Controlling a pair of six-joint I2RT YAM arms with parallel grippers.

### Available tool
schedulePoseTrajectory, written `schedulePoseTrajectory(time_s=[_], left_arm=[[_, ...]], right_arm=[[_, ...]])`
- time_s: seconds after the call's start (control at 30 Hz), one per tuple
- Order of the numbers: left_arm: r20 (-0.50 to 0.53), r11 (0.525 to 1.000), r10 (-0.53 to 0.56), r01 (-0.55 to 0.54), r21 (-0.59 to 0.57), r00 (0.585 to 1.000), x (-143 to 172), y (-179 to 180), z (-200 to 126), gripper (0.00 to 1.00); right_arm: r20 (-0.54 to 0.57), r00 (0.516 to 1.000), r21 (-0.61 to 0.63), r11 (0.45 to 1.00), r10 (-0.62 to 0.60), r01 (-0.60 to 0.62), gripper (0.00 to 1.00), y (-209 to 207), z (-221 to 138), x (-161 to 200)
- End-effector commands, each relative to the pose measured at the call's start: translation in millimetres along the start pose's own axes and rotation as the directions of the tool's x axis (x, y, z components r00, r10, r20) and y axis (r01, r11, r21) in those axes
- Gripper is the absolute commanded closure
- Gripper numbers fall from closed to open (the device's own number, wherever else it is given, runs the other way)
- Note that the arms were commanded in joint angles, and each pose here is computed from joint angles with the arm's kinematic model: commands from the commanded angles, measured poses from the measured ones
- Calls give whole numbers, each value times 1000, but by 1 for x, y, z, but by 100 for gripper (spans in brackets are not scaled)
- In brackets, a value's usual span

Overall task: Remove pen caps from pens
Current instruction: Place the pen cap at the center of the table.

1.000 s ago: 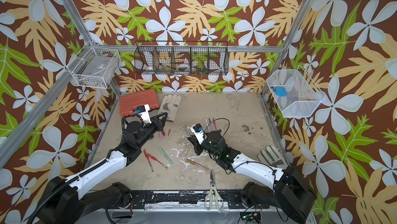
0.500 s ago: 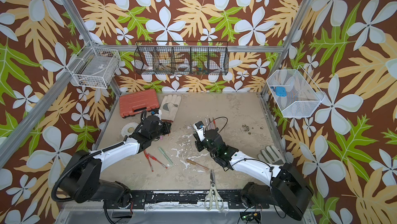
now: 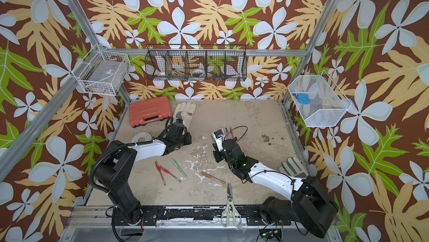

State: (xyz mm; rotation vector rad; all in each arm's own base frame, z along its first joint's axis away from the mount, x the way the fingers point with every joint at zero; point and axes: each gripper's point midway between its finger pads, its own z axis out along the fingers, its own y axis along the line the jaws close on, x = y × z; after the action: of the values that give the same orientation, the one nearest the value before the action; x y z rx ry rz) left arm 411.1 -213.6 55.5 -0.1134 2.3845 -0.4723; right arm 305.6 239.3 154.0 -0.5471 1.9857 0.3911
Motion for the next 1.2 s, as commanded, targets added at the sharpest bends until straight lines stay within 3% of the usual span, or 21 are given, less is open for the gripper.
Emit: schedulePoseTrajectory(time_s=[0.0,0.47,0.67,1.0,1.17], left_arm=[[-31,999,23,-24,-41,999,7,7,8,100],[-74,988,42,-53,-143,996,14,26,27,100],[-75,986,45,-56,-155,996,14,28,27,82],[-75,988,47,-57,-144,996,12,25,26,73],[-16,997,36,-37,-72,999,0,10,6,65]], right_arm=[[7,1000,-5,1000,12,-12,100,-1,-1,-2],[9,1000,-29,999,20,-20,100,2,0,-2],[-2,1000,-51,999,19,-19,100,6,2,0],[2,1000,-70,997,26,-25,100,8,1,-1],[5,1000,-67,997,31,-30,100,5,-1,-1]])
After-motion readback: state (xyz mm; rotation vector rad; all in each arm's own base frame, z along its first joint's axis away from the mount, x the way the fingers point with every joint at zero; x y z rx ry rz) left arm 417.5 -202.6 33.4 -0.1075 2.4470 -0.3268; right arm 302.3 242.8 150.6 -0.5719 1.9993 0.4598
